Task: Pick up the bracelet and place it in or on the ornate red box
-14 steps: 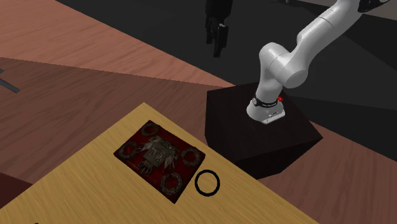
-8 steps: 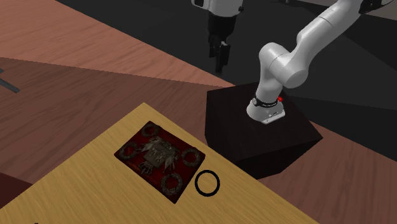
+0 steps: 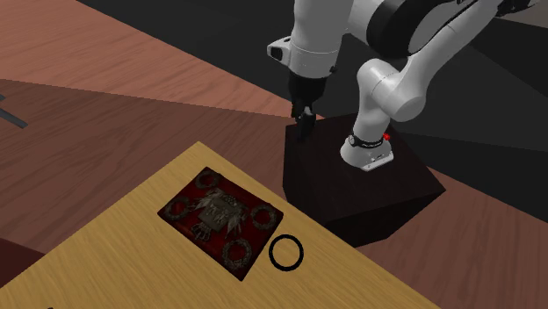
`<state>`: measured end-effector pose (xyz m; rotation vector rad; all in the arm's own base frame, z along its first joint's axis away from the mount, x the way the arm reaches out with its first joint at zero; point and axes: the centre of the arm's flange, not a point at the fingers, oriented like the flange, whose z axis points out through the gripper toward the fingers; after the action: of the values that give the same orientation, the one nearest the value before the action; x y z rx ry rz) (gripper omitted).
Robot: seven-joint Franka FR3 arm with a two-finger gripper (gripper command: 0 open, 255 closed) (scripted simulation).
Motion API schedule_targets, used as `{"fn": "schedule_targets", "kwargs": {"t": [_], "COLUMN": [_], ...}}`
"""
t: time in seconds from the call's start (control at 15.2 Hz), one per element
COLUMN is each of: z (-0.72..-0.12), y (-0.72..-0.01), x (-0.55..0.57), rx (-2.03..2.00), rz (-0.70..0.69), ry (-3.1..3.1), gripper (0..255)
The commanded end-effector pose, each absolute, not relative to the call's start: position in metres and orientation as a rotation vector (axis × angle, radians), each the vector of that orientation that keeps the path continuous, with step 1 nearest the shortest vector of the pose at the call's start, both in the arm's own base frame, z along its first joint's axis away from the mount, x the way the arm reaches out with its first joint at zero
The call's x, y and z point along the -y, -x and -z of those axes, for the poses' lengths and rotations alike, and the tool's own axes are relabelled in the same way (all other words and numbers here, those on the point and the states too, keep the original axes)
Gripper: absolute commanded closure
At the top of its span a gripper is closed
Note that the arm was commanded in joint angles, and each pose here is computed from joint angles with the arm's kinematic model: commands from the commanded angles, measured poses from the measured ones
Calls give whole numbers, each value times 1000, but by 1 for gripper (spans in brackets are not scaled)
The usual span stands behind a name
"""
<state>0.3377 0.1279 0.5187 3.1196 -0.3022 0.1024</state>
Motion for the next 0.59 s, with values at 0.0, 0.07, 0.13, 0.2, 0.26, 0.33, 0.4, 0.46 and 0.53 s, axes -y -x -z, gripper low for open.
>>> {"fn": "schedule_targets", "kwargs": {"t": [0.0, 0.07, 0.13, 0.2, 0.26, 0.33, 0.4, 0.46, 0.53], "z": [-504, -496, -488, -481, -473, -465, -458, -450, -442], "y": [-341, -344, -347, -350, -354, -357, -361, -365, -369], "x": [-153, -164, -174, -185, -195, -206, -216, -227, -237], "rx": [347, 368, 388, 408, 429, 449, 469, 490, 510], "rz": [-102, -101, -101, -100, -99, -99, -98, -98, -97], "ry": [-3113, -3109, -3105, -3101, -3097, -3093, -3088, -3084, -3079], "gripper": [0, 0, 0, 0, 0, 0, 0, 0, 0]}}
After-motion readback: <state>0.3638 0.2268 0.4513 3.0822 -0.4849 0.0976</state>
